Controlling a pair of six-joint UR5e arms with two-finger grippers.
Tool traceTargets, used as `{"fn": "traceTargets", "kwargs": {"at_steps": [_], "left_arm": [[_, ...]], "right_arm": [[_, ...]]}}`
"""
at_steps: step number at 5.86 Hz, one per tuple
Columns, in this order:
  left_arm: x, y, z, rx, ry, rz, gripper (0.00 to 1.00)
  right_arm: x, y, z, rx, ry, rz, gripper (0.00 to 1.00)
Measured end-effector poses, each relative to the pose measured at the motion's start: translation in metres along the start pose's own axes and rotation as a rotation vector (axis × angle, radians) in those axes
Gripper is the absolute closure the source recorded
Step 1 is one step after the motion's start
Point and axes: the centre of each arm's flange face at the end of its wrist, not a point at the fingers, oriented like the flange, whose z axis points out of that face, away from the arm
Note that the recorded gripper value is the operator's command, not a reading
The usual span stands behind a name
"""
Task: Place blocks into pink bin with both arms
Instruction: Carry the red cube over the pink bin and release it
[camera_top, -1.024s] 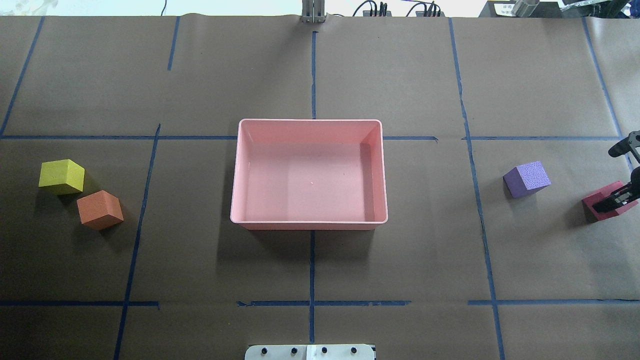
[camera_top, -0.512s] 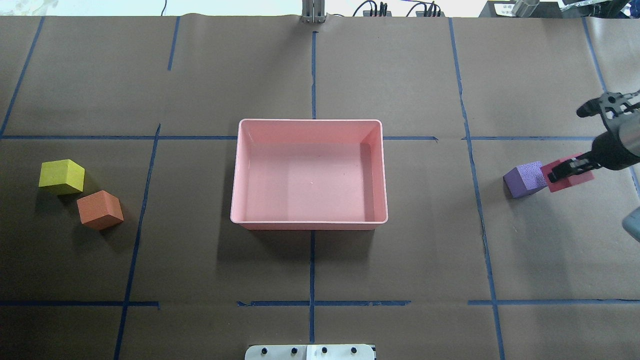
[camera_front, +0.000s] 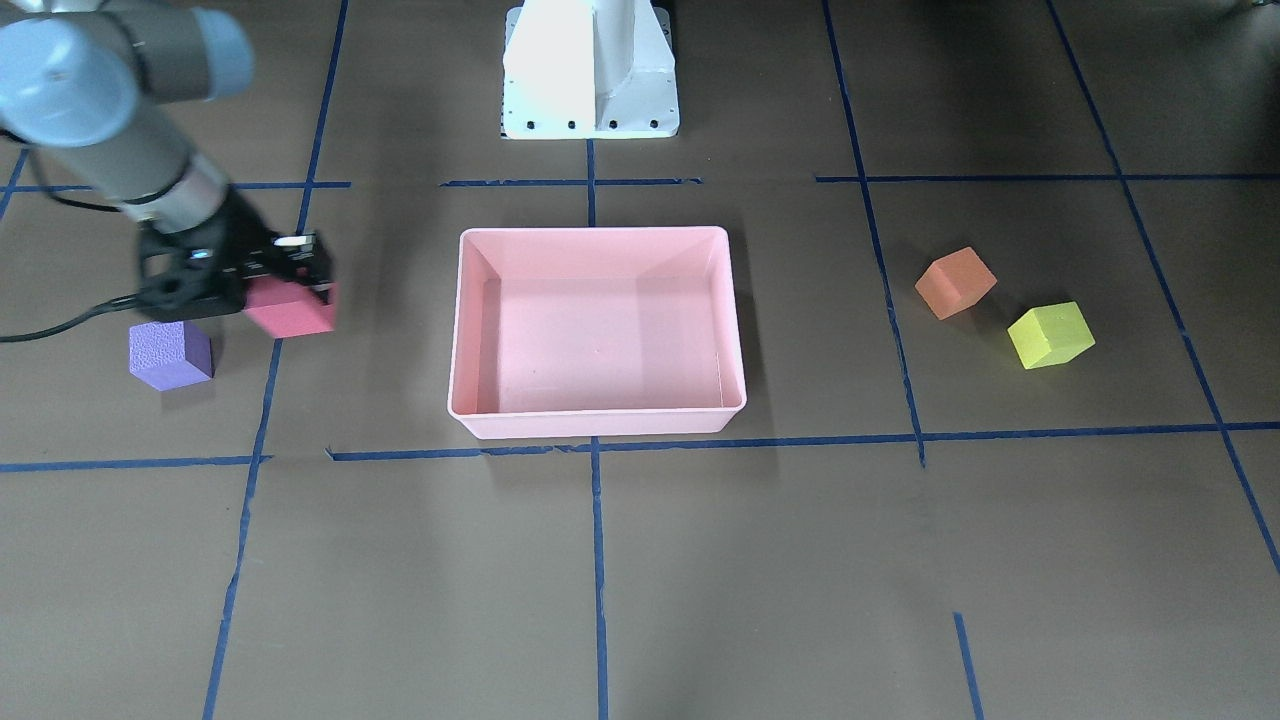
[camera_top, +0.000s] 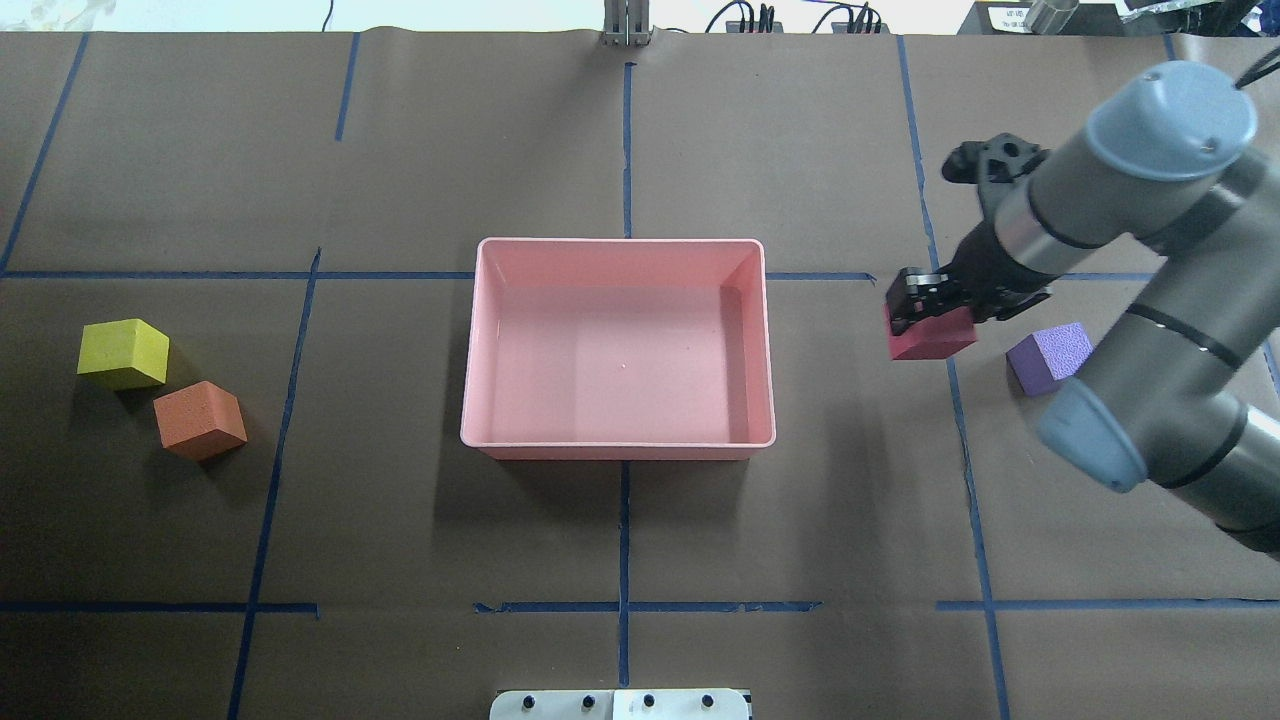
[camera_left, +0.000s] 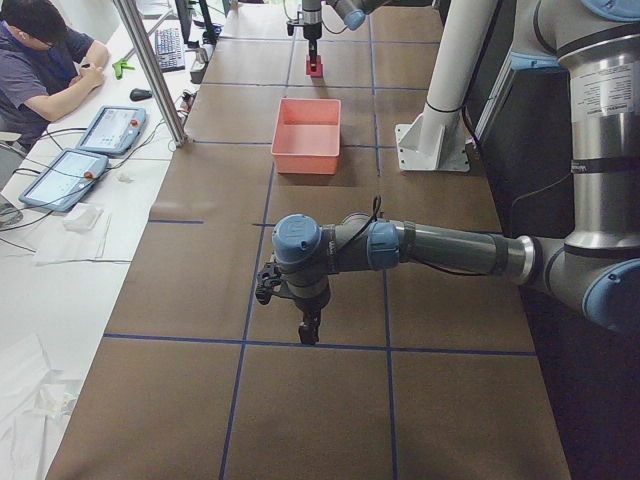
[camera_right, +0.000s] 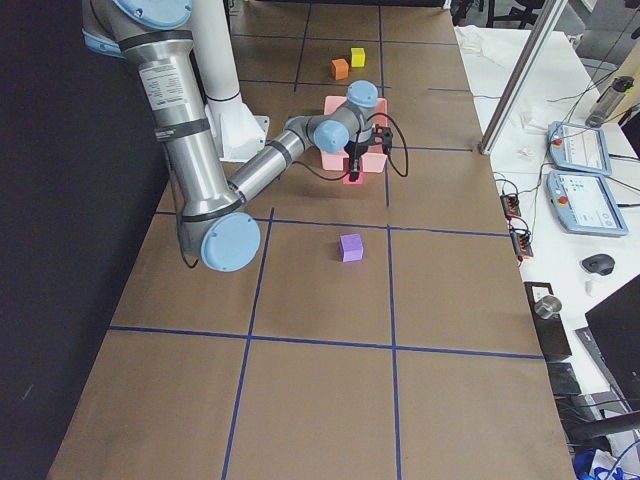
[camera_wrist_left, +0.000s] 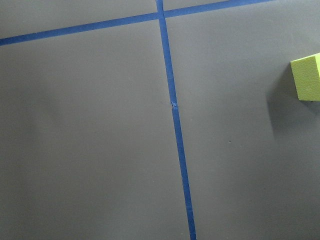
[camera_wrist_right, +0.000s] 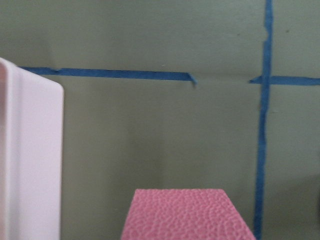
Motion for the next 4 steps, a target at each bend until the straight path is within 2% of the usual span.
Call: {"fn": "traceTargets", "kwargs": {"at_steps": [1,2,4], "left_arm": [[0.003,-0.001,0.002,-0.006,-0.001,0.006,0.0],[0.007,-0.003,0.007,-0.019,-0.003,0.017,0.0],[0.014,-0.008,0.009,-0.021,-0.001,0.036,0.0]], "right_arm": [[-0.078,0.013,-0.002,0.009,0.018,0.054,0.61],[-0.13,0.023,-0.002,0.02,0.023,0.093,0.01],[-0.171,0.032,0.006,0.047,0.037,0.105,0.0]]}}
